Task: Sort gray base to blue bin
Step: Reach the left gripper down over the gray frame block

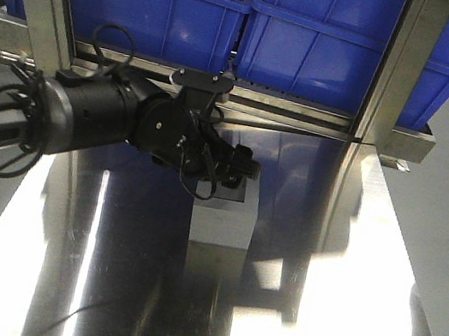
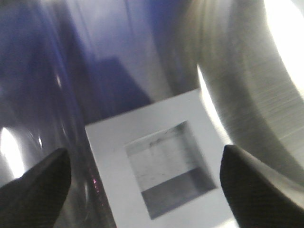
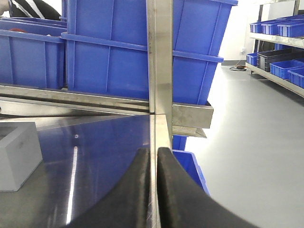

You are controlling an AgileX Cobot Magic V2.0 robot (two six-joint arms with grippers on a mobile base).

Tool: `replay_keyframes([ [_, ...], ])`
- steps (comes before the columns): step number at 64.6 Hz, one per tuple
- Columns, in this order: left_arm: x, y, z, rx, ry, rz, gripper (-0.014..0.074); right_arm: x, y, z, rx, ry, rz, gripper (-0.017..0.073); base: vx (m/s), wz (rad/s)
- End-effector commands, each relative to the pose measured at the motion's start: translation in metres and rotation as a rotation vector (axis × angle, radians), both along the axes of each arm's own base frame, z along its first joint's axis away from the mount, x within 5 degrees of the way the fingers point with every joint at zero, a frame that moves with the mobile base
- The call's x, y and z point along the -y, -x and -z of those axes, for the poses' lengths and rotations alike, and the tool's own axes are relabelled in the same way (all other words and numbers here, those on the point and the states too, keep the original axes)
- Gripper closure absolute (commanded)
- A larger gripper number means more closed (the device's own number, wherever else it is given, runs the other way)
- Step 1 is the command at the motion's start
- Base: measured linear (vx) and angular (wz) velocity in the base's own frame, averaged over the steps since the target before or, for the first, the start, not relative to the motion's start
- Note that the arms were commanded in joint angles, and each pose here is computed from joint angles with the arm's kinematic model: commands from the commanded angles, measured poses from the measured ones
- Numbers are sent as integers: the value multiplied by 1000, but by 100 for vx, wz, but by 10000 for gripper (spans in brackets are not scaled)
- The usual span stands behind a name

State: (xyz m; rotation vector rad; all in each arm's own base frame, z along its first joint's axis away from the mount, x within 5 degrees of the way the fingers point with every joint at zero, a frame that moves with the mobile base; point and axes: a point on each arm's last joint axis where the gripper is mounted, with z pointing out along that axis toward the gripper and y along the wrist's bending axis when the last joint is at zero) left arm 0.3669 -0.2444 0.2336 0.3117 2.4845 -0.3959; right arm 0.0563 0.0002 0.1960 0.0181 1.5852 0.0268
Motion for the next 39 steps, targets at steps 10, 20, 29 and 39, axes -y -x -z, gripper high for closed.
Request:
replay_keyframes([
  [10,-5,-12,-20,72,79,-55,-14,0,1,-7,81,12,3,564,0,0],
  [20,-5,-13,-10,45,61,-56,-14,0,1,-7,81,12,3,564,0,0],
  [29,-4,-15,-1,26,48,-57,-14,0,1,-7,81,12,3,564,0,0],
  [39,-3,-15,4,4,46,-61,-10,0,1,-7,81,13,3,564,0,0],
])
